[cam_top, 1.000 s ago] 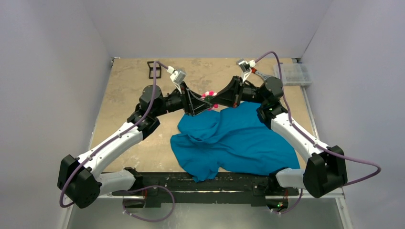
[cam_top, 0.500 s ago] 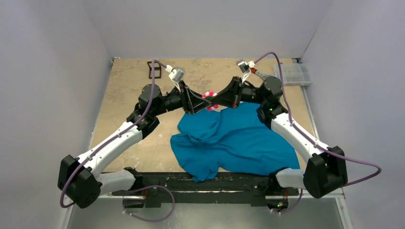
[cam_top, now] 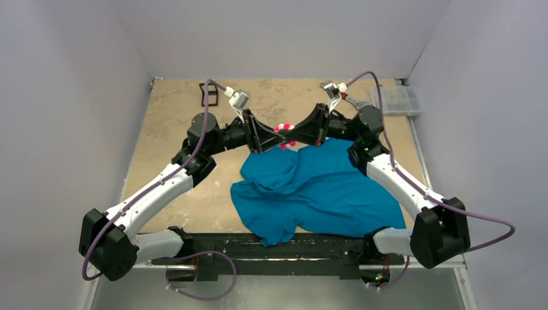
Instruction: Remove the brooch from the garment
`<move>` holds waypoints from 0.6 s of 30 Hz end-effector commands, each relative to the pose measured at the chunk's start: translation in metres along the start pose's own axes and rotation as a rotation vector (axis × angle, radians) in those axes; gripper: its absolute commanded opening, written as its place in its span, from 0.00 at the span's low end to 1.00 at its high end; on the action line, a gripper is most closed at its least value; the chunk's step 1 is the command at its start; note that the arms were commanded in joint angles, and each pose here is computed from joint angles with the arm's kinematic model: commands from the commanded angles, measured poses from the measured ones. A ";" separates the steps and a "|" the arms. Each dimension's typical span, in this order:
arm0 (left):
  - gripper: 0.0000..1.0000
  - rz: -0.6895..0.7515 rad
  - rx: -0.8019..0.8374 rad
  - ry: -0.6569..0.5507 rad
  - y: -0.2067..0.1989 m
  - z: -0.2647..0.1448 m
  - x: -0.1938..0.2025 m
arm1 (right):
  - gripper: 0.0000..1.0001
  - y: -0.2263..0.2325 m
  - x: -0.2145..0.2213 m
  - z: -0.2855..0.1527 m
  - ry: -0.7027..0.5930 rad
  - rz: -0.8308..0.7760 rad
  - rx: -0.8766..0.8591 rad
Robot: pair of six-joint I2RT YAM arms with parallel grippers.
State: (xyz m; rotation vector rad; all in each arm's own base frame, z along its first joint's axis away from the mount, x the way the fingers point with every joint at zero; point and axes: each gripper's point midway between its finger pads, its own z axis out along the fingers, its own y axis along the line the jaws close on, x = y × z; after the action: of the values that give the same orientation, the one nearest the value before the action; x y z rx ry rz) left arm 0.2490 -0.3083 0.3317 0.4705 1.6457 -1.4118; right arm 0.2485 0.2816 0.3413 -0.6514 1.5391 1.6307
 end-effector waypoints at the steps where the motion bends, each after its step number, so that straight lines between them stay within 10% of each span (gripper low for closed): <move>1: 0.36 0.010 0.021 -0.051 -0.006 0.002 -0.022 | 0.00 0.024 -0.005 -0.003 0.002 -0.065 -0.086; 18: 0.32 -0.039 0.059 -0.049 -0.012 0.003 -0.028 | 0.00 0.030 0.001 -0.005 0.013 -0.069 -0.130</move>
State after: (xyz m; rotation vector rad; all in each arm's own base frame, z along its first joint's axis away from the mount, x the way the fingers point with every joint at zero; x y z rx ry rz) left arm 0.2425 -0.3118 0.3375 0.4715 1.6568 -1.5074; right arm 0.2417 0.2799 0.3461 -0.6739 1.4858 1.6667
